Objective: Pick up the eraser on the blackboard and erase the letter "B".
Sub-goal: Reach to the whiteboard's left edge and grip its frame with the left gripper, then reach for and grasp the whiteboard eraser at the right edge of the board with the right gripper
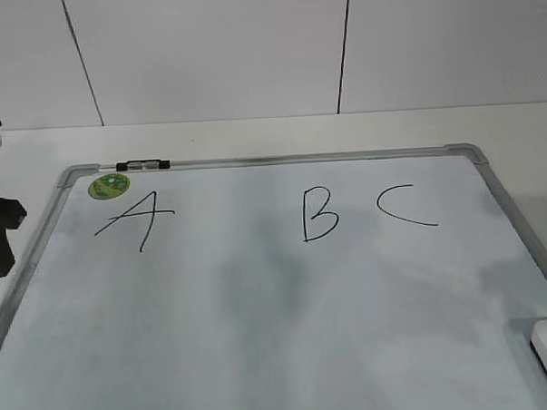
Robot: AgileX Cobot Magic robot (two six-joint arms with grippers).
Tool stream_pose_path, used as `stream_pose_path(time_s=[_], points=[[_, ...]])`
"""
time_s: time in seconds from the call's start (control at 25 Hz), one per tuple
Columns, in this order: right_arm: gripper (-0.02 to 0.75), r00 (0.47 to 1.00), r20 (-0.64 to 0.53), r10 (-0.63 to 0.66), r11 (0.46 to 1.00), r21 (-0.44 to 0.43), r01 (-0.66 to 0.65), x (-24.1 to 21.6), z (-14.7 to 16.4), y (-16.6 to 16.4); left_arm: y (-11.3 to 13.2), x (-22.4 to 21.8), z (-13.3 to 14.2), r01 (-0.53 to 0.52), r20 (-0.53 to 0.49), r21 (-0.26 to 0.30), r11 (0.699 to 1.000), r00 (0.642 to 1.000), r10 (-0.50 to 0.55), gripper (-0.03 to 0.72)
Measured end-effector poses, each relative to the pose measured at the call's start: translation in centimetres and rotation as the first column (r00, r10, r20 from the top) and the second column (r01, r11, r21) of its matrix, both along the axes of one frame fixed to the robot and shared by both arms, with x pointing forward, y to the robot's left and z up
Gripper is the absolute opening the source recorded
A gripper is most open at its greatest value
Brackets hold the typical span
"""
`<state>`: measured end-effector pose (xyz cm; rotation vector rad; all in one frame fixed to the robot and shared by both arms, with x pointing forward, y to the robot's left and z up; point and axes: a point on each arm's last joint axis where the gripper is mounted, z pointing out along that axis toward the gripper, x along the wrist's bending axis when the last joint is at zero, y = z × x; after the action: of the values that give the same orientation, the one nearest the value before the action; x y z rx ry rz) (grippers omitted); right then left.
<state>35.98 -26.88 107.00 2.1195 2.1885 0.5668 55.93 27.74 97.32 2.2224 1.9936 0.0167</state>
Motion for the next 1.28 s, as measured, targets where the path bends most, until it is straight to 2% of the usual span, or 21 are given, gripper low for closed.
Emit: stream_pose_path(time_s=[0.28,1.0,1.08,1.28], points=[[0.569,1.000,0.000,0.000,1.000,0.002,0.000,0.0,0.0,0.0,0.0,1.1,-2.6,0.011,-0.017,0.002,1.000,1.000,-0.011,0.241],[0.568,1.000,0.001,-0.002,1.000,0.003,0.002,0.0,0.0,0.0,-0.1,1.8,-4.5,0.017,-0.030,0.006,1.000,0.999,-0.017,0.228],[0.568,1.000,0.001,-0.002,1.000,0.003,0.002,0.0,0.0,0.0,-0.1,1.8,-4.5,0.016,-0.030,0.005,1.000,0.999,-0.016,0.198],[0.568,1.000,0.001,-0.002,1.000,0.003,0.002,0.0,0.0,0.0,-0.1,1.8,-4.4,0.008,-0.029,-0.003,1.000,1.000,-0.008,0.059]])
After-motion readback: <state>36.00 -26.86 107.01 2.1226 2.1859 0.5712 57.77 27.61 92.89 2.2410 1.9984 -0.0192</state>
